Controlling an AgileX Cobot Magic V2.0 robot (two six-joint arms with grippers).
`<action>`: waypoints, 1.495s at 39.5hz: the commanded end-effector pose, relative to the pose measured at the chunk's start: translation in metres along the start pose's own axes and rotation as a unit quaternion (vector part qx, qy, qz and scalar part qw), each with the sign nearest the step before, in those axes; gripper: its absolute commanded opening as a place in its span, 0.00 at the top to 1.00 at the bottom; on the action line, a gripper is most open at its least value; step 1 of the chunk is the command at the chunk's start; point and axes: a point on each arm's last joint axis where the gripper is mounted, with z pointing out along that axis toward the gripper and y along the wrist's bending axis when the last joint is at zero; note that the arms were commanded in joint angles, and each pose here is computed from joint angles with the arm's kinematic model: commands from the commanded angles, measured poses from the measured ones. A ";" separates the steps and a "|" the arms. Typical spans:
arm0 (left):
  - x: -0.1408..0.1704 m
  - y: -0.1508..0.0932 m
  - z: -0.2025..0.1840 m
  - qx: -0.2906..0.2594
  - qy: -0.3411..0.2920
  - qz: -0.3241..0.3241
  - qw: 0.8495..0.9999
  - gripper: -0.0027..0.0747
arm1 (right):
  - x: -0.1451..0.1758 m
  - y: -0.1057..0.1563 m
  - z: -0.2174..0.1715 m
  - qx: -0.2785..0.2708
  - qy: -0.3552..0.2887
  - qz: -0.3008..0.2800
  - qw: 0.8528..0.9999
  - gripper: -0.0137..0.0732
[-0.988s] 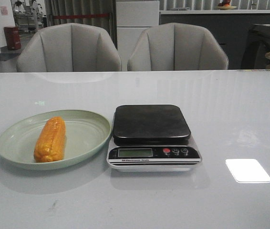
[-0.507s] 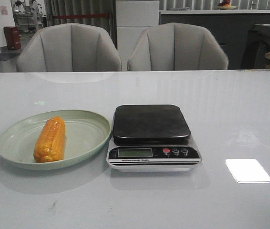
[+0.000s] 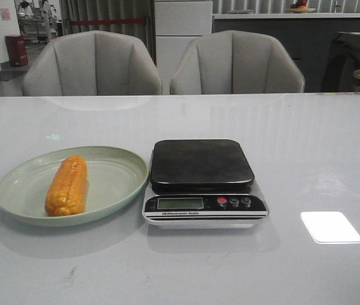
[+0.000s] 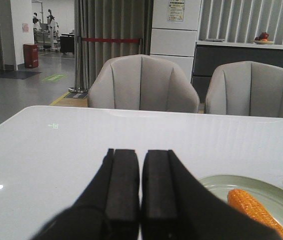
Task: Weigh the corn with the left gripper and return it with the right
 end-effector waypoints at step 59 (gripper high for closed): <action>0.002 0.000 -0.001 0.004 -0.035 -0.004 0.999 0.80 | 0.038 -0.024 0.014 0.163 -0.101 -0.020 0.981 0.64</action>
